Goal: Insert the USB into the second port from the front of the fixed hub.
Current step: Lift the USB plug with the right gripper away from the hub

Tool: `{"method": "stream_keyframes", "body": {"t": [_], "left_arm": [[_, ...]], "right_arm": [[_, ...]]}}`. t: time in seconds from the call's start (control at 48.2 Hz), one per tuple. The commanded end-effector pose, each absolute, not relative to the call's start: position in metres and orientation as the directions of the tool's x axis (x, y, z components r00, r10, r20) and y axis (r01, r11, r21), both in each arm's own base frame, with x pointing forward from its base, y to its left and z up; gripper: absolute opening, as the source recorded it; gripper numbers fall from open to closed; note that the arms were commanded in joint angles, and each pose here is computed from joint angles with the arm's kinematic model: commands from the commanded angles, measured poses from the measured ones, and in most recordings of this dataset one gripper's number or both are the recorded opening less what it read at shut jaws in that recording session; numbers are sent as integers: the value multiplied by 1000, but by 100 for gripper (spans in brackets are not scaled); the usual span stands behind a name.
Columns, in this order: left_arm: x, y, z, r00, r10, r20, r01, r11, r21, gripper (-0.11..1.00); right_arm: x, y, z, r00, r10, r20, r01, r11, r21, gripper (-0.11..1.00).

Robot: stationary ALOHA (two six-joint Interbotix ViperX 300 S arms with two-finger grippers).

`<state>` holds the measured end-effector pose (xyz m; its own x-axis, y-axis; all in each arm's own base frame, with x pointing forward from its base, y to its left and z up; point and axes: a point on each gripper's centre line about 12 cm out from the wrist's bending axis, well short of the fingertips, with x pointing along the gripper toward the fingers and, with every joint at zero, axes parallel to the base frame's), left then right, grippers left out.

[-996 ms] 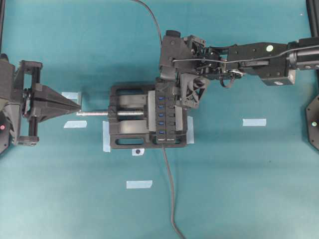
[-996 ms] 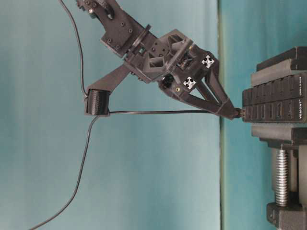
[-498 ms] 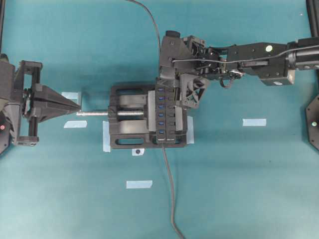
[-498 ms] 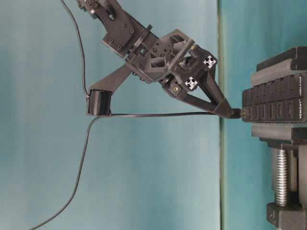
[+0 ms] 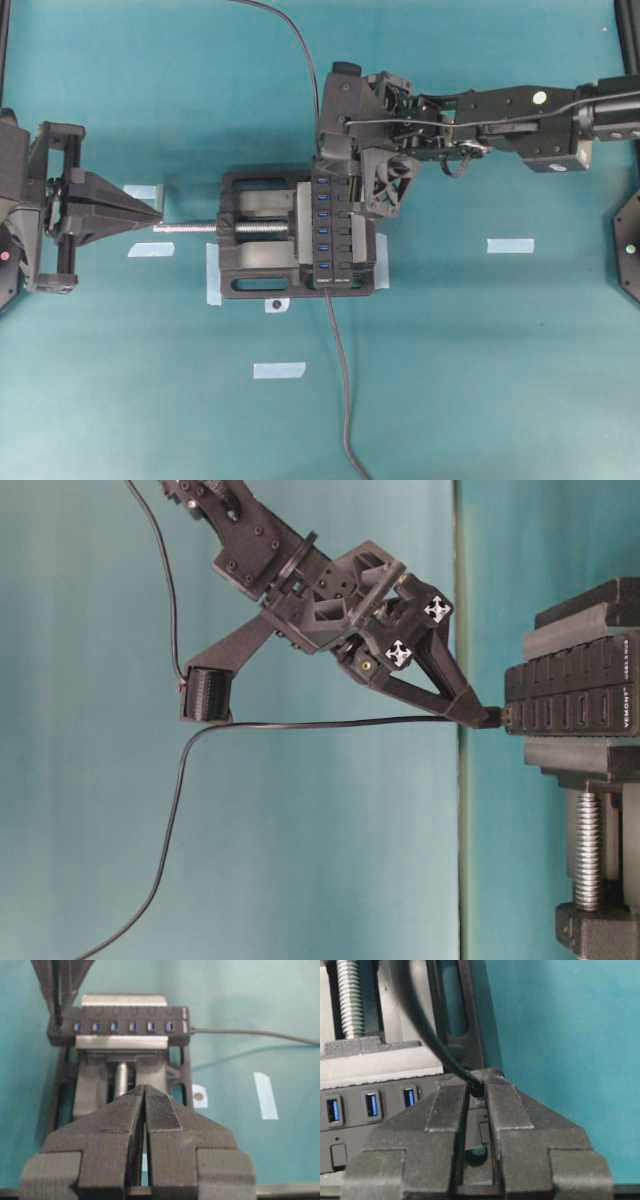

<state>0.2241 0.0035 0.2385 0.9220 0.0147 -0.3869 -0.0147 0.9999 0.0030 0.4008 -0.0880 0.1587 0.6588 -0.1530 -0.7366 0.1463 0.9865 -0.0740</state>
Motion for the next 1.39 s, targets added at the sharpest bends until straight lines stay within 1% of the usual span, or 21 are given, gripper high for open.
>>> {"method": "stream_keyframes", "body": {"t": [0.0, 0.27, 0.56, 0.726, 0.955, 1.37], "left_arm": [[228, 3, 248, 933, 13, -360, -14, 1000, 2, 0], [227, 3, 249, 933, 13, -358, -14, 1000, 0, 0], [227, 3, 250, 935, 11, -356, -16, 1000, -11, 0], [227, 1, 248, 933, 6, -360, -14, 1000, -18, 0], [227, 1, 248, 932, 6, -361, -14, 1000, -20, 0], [227, 1, 248, 934, 6, -358, -14, 1000, -20, 0]], "right_arm": [[407, -85, 191, 719, -157, -677, 147, 986, -73, 6], [407, -82, 215, 728, -156, -668, 145, 987, -73, 6], [403, -70, 234, 708, -133, -694, 144, 989, -42, 6], [400, -63, 246, 720, -123, -683, 140, 990, -30, 6], [399, -58, 249, 727, -115, -677, 143, 990, -15, 6], [398, -46, 245, 721, -91, -687, 120, 993, -6, 6]]}}
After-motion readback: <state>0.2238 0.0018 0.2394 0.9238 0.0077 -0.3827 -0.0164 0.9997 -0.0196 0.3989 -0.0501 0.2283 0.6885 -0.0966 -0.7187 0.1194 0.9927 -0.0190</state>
